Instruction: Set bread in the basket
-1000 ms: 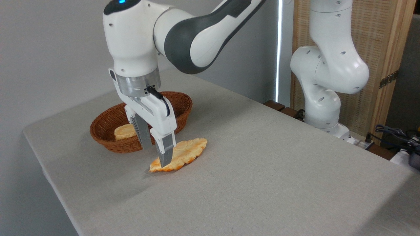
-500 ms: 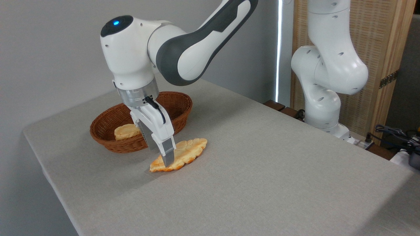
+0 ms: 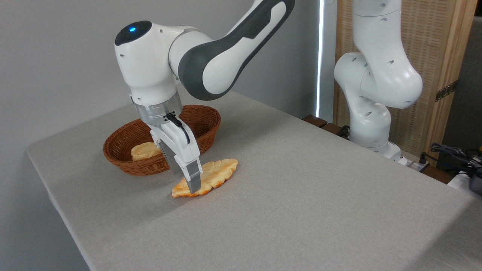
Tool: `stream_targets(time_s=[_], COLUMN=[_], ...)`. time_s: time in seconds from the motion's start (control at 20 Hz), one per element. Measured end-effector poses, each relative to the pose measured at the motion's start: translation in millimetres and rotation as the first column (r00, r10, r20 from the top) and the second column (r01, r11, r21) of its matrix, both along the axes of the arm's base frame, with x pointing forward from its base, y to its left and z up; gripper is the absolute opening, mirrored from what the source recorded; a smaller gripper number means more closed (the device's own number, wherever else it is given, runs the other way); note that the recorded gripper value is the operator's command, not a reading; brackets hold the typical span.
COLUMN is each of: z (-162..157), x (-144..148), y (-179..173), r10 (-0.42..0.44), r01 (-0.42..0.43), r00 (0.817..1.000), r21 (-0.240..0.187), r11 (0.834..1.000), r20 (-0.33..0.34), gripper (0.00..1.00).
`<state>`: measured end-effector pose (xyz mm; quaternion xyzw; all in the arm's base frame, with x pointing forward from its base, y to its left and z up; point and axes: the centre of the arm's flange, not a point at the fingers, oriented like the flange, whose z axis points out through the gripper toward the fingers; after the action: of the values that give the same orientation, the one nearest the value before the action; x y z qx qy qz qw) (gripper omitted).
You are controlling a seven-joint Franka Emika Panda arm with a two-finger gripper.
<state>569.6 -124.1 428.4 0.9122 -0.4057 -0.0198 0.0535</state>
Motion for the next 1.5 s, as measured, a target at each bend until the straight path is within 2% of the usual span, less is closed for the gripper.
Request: stream_targets(time_s=[0.2, 0.7, 1.0, 1.05, 1.1, 1.15, 1.2, 1.3, 1.5], z=[-1, -4, -18, -21, -23, -24, -25, -25, -24], x=[-2, -4, -4, -3, -3, -3, -3, -3, -3], y=[1, 0, -2, -3, -4, -4, -4, -5, -5], r10=[-0.009, -0.013, -0.021, -0.022, -0.023, -0.024, -0.024, -0.024, -0.028], r01=[0.01, 0.014, 0.022, 0.024, 0.025, 0.026, 0.026, 0.026, 0.03], r00=[1.0, 0.999, 0.998, 0.997, 0.997, 0.997, 0.997, 0.997, 0.997], r21=[0.018, 0.022, 0.024, 0.025, 0.025, 0.026, 0.026, 0.026, 0.025], r11=[1.0, 1.0, 0.999, 0.999, 0.999, 0.999, 0.999, 0.999, 0.999], r20=[-0.018, -0.037, -0.062, -0.068, -0.071, -0.074, -0.075, -0.075, -0.073], gripper=[1.0, 1.0, 0.99, 0.96, 0.78, 0.66, 0.5, 0.44, 0.45])
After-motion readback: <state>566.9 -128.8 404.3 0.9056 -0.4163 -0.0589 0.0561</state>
